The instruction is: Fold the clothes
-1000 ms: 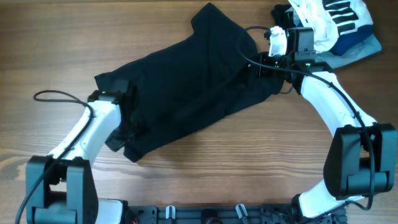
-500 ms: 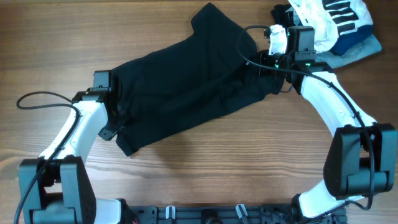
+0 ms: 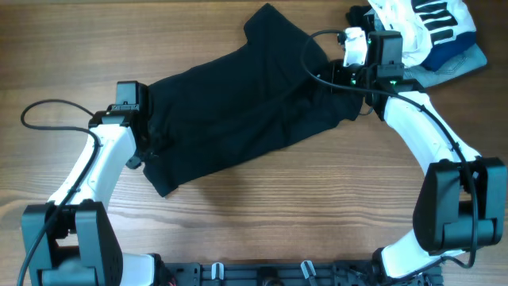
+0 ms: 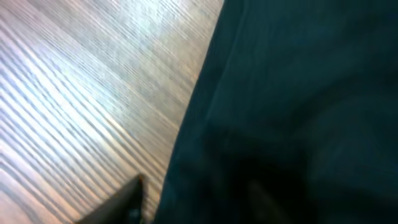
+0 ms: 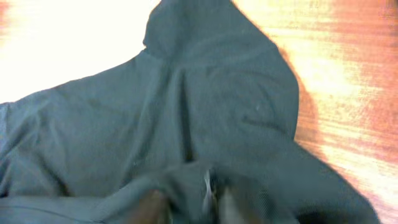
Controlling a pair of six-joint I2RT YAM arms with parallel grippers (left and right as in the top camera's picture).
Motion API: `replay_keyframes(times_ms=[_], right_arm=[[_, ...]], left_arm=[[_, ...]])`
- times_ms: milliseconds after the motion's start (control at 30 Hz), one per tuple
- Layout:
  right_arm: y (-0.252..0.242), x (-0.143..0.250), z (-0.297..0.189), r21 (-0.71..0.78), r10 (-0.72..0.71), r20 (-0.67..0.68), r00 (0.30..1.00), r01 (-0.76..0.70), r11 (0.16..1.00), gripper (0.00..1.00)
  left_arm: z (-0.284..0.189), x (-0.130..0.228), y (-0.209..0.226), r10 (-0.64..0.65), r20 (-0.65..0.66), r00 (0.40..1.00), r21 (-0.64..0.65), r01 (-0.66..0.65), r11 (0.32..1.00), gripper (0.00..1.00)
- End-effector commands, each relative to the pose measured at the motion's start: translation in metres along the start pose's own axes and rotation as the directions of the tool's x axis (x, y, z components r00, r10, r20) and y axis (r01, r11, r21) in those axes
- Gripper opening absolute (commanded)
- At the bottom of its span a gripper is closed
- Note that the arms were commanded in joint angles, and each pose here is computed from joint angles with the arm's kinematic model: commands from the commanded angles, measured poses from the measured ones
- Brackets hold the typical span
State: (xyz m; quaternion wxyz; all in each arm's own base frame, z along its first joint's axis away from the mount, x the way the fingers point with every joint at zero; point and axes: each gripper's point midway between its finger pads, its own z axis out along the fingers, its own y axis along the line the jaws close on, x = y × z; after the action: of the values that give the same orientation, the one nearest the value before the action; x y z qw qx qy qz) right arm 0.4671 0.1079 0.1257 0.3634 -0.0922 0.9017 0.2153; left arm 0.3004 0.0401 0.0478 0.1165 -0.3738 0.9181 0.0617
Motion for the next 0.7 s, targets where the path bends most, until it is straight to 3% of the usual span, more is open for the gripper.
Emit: replay_keyframes(times_ms=[0,167,267,400,500,600,667], right_arm=[[-0.003,-0.013,0.001,0.003,-0.044,0.037,0.998,0.044,0.999,0.98],[-0.008,-0.037,-0.021,0.019,-0.035,0.065,0.997,0.034,0.999,1.00],[-0.017,-0.050,-0.052,0.070,-0.040,0.041,0.998,0.037,0.997,1.00],[-0.032,-0.018,-0.053,0.101,-0.006,-0.096,0.995,0.015,0.995,1.00],[-0.037,0.010,-0.033,0.088,0.010,-0.193,0.981,0.007,0.996,0.98],[-0.039,0.030,-0.010,0.065,0.024,-0.252,0.967,-0.008,0.998,0.78],[-0.037,0.039,0.002,0.051,0.023,-0.277,0.960,-0.009,0.999,0.57]], left_arm=[[-0.011,-0.028,0.006,-0.012,0.125,0.992,-0.031,0.016,0.999,0.99],[-0.033,-0.051,-0.007,0.085,0.179,0.980,-0.006,-0.085,0.996,1.00],[-0.067,-0.055,-0.017,0.092,0.144,0.985,0.045,-0.100,0.994,1.00],[-0.084,-0.016,-0.043,0.135,-0.059,0.989,0.233,-0.118,0.965,1.00],[-0.076,0.014,-0.051,0.212,-0.144,0.967,0.267,-0.169,0.949,1.00],[-0.063,0.047,-0.054,0.273,-0.201,0.941,0.268,-0.215,0.939,0.94],[-0.053,0.067,-0.058,0.290,-0.221,0.931,0.266,-0.228,0.937,0.88]])
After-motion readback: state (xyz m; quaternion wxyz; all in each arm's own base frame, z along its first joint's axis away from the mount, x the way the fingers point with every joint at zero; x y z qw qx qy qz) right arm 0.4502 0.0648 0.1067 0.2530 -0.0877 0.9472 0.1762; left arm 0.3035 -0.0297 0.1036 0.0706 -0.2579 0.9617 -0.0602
